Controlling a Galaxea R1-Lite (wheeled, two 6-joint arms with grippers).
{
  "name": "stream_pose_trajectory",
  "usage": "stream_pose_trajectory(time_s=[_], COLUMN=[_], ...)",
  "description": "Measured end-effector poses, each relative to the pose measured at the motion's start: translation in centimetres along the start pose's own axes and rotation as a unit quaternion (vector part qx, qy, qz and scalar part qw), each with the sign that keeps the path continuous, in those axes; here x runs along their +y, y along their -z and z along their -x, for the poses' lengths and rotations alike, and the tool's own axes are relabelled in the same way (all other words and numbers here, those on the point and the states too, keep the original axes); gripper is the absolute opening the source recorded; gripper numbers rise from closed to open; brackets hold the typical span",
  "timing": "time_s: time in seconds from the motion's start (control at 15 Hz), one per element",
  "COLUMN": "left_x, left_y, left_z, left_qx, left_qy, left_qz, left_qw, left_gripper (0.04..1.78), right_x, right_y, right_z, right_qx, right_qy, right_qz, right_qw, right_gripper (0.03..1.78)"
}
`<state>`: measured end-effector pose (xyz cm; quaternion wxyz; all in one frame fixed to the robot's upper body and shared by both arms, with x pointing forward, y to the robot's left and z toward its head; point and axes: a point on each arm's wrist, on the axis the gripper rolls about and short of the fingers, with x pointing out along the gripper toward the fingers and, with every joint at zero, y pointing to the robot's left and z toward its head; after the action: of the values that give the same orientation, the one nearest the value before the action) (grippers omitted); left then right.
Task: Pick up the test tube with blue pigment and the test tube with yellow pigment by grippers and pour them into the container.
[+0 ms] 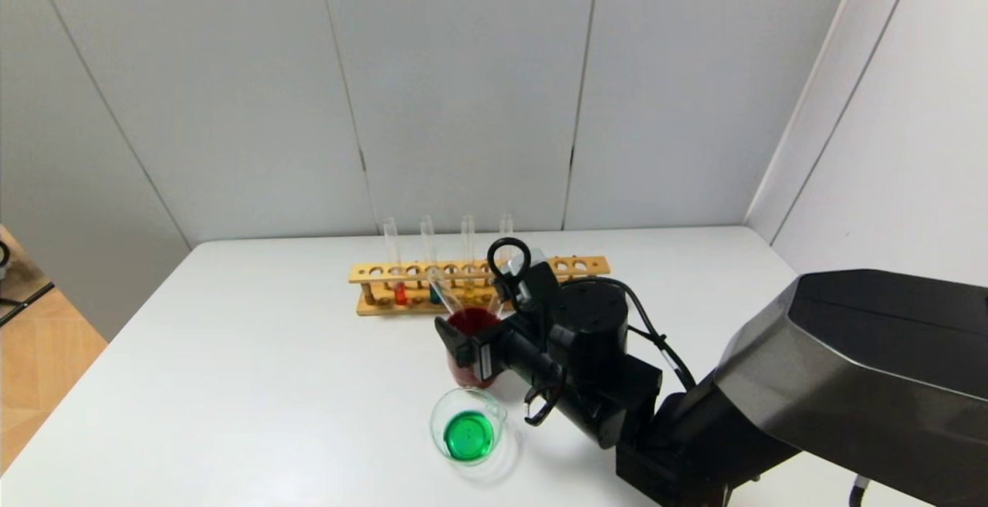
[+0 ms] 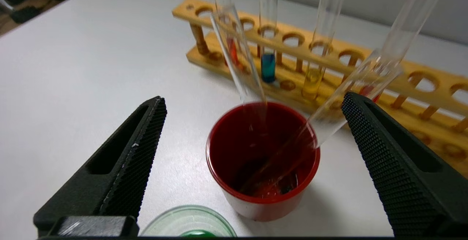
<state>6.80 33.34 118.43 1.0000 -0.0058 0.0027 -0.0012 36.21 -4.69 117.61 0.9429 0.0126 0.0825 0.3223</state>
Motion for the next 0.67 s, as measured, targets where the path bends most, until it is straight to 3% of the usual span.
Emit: stream_pose_trajectory(time_s=[0.2, 0.27, 0.4, 0.53, 0.67], left_x=[0.0, 0.0, 0.0, 0.0, 0.0], left_y=[0.0, 0.0, 0.0, 0.0, 0.0], left_z=[0.0, 0.0, 0.0, 0.0, 0.0], left_qx=[0.000, 0.000, 0.000, 0.000, 0.000], left_qy=[0.000, 0.000, 0.001, 0.000, 0.000], left_qz=[0.000, 0.000, 0.000, 0.000, 0.000], left_qw=[1.000, 1.000, 1.000, 1.000, 1.000], left_gripper=[1.75, 1.75, 1.75, 1.75, 1.75], right_x=[-0.3, -0.8, -2.6, -4.9, -7.1], right_y=[-2.9, -4.3, -7.7, -11.5, -15.5], right_z=[1.1, 1.5, 2.7, 4.7, 8.0], right_qx=[-0.035, -0.055, -0.098, -0.139, -0.168], right_qy=[0.022, 0.036, 0.083, 0.145, 0.203], right_qz=[0.002, 0.011, 0.055, 0.114, 0.162], right_qw=[0.9991, 0.9978, 0.9902, 0.9730, 0.9508], right_gripper=[1.75, 1.75, 1.75, 1.75, 1.75])
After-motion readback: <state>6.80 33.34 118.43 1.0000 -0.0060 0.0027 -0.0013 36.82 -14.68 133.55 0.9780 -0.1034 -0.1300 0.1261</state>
